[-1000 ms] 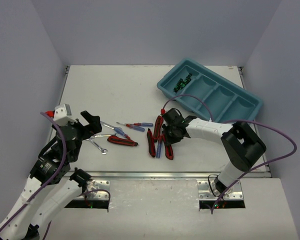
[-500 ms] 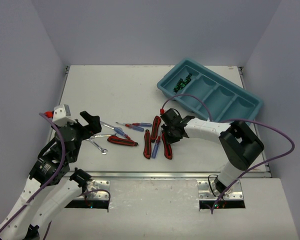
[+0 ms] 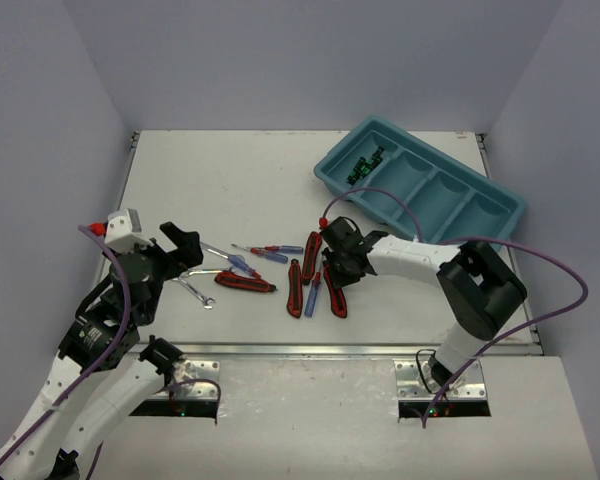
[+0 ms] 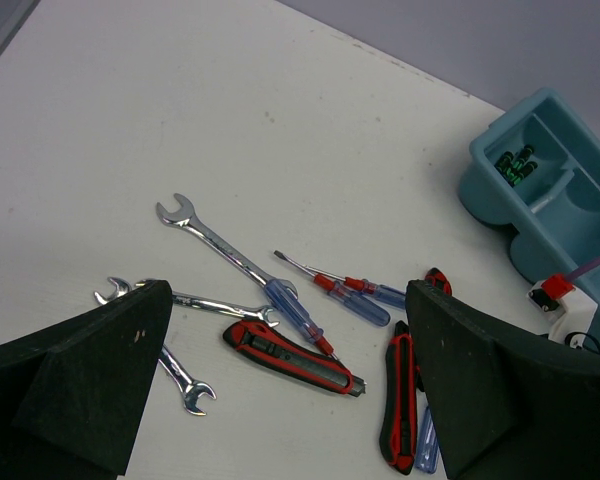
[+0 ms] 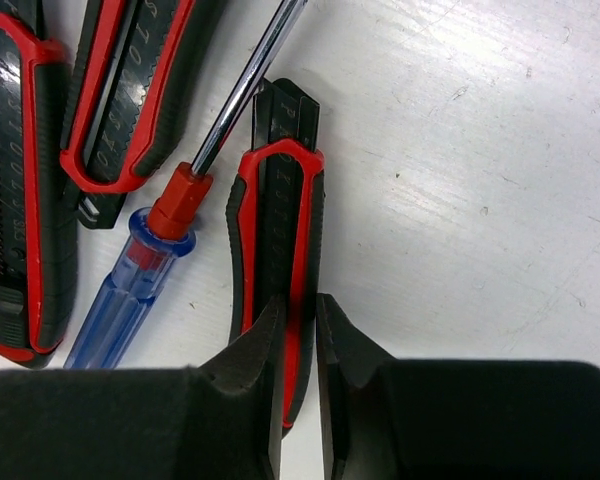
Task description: Sort the tools into containers
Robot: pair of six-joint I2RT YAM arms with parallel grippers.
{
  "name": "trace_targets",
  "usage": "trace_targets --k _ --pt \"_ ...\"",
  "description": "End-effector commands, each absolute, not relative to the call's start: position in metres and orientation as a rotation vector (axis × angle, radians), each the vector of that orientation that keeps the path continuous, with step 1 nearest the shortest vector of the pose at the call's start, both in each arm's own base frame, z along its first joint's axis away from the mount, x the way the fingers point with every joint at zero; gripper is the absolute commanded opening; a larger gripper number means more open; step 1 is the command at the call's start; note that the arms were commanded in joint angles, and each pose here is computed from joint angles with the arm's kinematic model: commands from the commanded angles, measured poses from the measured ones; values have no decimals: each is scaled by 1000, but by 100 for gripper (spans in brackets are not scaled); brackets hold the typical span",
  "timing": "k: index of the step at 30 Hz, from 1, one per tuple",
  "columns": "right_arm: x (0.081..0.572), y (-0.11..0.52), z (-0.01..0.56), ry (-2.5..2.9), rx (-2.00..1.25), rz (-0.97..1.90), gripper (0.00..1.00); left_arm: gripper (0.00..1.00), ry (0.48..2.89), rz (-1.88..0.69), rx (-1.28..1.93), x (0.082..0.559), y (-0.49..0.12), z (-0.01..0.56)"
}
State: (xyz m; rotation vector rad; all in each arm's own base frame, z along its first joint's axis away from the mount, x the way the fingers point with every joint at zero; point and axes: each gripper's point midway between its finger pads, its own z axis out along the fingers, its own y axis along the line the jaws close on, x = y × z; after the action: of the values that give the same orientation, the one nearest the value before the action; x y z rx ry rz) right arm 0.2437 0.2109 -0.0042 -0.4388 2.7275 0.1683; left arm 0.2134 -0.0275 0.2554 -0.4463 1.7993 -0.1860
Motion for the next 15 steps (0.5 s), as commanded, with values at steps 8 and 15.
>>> trace_targets --k 8,15 --pt "228 170 -11 2776 -472 -57 0 100 1751 -206 -449 215 -26 267" --pt "238 173 23 2685 -447 -15 0 100 1744 -205 -454 214 -25 268"
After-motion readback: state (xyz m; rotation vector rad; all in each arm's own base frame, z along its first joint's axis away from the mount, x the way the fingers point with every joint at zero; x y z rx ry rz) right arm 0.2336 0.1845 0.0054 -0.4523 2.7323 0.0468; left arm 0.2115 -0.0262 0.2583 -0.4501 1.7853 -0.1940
